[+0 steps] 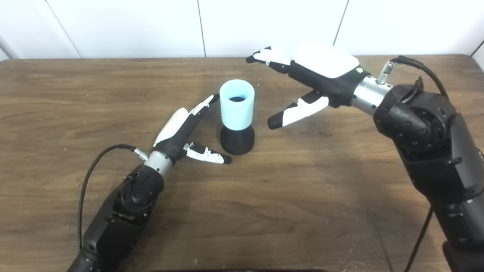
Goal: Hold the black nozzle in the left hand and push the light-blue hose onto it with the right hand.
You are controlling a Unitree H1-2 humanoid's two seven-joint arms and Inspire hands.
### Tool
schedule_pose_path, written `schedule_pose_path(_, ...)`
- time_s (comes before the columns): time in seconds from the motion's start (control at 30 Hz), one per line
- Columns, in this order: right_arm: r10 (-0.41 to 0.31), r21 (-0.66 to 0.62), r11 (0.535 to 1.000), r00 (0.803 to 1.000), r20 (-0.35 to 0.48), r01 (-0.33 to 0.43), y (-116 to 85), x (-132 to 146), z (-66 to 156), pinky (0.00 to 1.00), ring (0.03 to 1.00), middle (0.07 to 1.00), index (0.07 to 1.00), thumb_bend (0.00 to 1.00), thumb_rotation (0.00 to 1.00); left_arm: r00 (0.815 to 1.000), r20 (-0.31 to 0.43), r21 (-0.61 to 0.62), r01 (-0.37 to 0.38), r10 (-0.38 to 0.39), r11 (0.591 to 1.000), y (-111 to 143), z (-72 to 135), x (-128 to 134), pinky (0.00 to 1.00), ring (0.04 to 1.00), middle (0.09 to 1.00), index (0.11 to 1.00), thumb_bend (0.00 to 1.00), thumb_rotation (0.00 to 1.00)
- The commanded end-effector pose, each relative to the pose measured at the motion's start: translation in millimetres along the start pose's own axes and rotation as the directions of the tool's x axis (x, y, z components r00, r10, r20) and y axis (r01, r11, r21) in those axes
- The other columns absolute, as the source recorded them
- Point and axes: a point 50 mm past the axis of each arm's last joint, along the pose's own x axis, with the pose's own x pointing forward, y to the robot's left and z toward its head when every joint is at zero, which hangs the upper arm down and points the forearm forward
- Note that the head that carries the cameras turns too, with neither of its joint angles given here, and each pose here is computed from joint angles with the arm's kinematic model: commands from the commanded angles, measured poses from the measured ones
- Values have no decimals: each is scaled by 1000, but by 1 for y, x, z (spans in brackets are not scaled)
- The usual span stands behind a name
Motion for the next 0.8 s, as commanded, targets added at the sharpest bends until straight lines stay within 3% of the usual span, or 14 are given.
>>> schedule_pose_path(0.0, -60, -43, 997, 998, 26, 61, -20, 0, 1, 862, 963, 943, 937, 702, 993, 998, -59, 2, 8, -8, 1000, 8, -14, -7, 945, 983, 969, 1000, 1000, 185)
schedule_pose_path(0.27, -68, -37, 997, 998, -5, 68, -21, -3, -5, 857, 958, 936, 930, 684, 974, 998, 7, -198, -55, 57, 979, 43, -5, -19, 935, 990, 982, 1000, 1000, 194)
schedule_pose_path(0.67, -78, 40, 996, 993, -93, 82, -7, -10, -15, 875, 956, 942, 938, 662, 959, 973, 99, -279, -175, 209, 944, 88, 3, -38, 980, 990, 976, 1000, 1000, 211)
schedule_pose_path(0.77, -82, 84, 992, 988, -130, 93, 0, -14, -19, 874, 957, 944, 945, 663, 968, 962, 106, -309, -208, 251, 928, 100, 1, -43, 972, 983, 967, 1000, 1000, 270)
